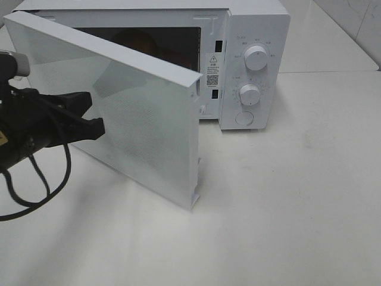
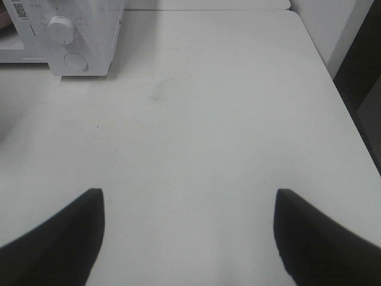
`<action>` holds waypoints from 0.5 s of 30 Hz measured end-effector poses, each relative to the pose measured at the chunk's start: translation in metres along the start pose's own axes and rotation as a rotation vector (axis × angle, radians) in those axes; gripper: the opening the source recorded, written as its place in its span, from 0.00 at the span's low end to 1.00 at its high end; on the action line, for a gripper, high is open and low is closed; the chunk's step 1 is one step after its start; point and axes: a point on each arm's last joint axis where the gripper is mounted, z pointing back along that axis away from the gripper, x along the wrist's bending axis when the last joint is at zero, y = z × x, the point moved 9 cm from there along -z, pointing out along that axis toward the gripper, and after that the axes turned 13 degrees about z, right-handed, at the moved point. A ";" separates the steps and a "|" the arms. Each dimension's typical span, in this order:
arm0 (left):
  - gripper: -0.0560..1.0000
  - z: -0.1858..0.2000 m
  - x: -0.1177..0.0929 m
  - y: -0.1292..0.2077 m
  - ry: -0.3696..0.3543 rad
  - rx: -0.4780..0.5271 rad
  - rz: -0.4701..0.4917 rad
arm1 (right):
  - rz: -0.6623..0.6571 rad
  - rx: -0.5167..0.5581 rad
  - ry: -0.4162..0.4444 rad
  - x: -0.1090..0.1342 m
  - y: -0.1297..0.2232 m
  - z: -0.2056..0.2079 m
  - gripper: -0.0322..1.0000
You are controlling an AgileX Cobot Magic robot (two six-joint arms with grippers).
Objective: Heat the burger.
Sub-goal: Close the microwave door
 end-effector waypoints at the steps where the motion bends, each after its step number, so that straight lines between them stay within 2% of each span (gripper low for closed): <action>1: 0.05 -0.003 -0.004 0.000 0.001 -0.002 -0.003 | 0.000 0.000 0.000 0.000 0.000 0.000 0.76; 15: 0.05 -0.051 -0.047 -0.002 0.018 -0.023 -0.004 | 0.000 0.000 0.000 0.000 0.000 0.000 0.76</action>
